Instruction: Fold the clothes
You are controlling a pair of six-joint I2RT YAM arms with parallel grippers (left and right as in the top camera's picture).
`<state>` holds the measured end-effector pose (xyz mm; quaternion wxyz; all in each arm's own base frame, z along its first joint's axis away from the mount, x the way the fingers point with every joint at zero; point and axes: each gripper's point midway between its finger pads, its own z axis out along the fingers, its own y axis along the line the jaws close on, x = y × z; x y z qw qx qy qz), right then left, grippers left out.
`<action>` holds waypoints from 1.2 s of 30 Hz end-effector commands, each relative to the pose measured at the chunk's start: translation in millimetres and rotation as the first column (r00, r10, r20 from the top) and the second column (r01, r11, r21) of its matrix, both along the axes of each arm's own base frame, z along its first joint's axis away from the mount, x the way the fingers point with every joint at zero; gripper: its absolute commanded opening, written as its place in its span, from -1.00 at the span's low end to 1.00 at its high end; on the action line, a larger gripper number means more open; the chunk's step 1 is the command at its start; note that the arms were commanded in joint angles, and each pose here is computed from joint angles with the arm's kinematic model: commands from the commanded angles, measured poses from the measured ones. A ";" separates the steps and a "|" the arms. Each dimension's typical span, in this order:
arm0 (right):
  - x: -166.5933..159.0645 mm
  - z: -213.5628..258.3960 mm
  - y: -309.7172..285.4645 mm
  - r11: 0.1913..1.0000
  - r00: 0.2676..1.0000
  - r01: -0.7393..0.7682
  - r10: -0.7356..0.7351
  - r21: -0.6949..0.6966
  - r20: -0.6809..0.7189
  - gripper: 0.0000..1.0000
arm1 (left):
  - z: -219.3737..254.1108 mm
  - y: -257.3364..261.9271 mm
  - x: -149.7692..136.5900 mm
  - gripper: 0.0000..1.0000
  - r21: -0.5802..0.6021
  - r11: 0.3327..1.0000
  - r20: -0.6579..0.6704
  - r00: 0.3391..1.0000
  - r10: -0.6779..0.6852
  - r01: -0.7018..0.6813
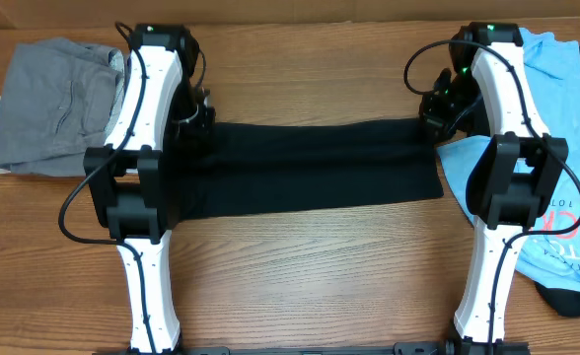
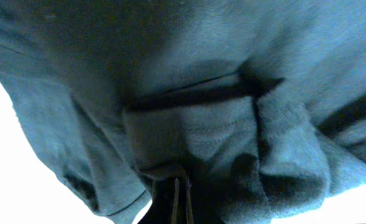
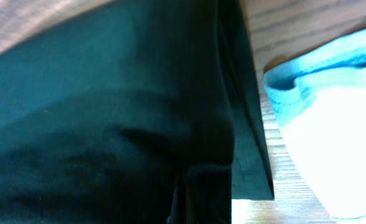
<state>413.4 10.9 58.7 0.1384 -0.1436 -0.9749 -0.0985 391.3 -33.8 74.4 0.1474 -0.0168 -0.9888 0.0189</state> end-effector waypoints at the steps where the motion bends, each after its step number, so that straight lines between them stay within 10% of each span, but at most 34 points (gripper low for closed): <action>1: 1.2 6.2 -4.4 1.000 1.000 -0.011 0.012 -0.028 0.029 -0.92 | -8.4 11.2 -24.8 -0.92 0.050 0.998 -0.077 0.996 -0.035 0.039; 4: 6.4 5.2 -3.8 1.000 0.999 -0.009 0.010 -0.025 0.051 -0.80 | -22.5 20.9 -31.1 -0.29 0.109 0.994 -0.100 0.995 -0.020 0.031; 9: 6.3 5.5 -3.7 1.000 0.998 -0.021 0.023 -0.022 0.053 -0.19 | -27.1 26.2 -21.4 -0.14 0.125 0.992 -0.055 0.998 0.025 -0.018; 15: 22.4 28.1 -0.6 0.999 0.987 -0.036 0.035 0.005 0.154 0.00 | 4.0 31.8 4.8 -0.02 0.135 0.990 0.054 0.998 0.034 -0.041; 20: 35.5 85.0 -4.1 0.998 0.951 -0.052 0.056 -0.022 0.305 0.39 | 63.6 42.4 44.2 1.00 0.185 0.979 0.270 0.962 0.034 -0.087; 36: -14.3 238.5 4.5 0.999 0.792 -0.035 0.046 -0.030 0.609 0.46 | 243.8 -8.3 84.6 1.00 -0.190 0.980 0.755 0.630 0.185 -0.060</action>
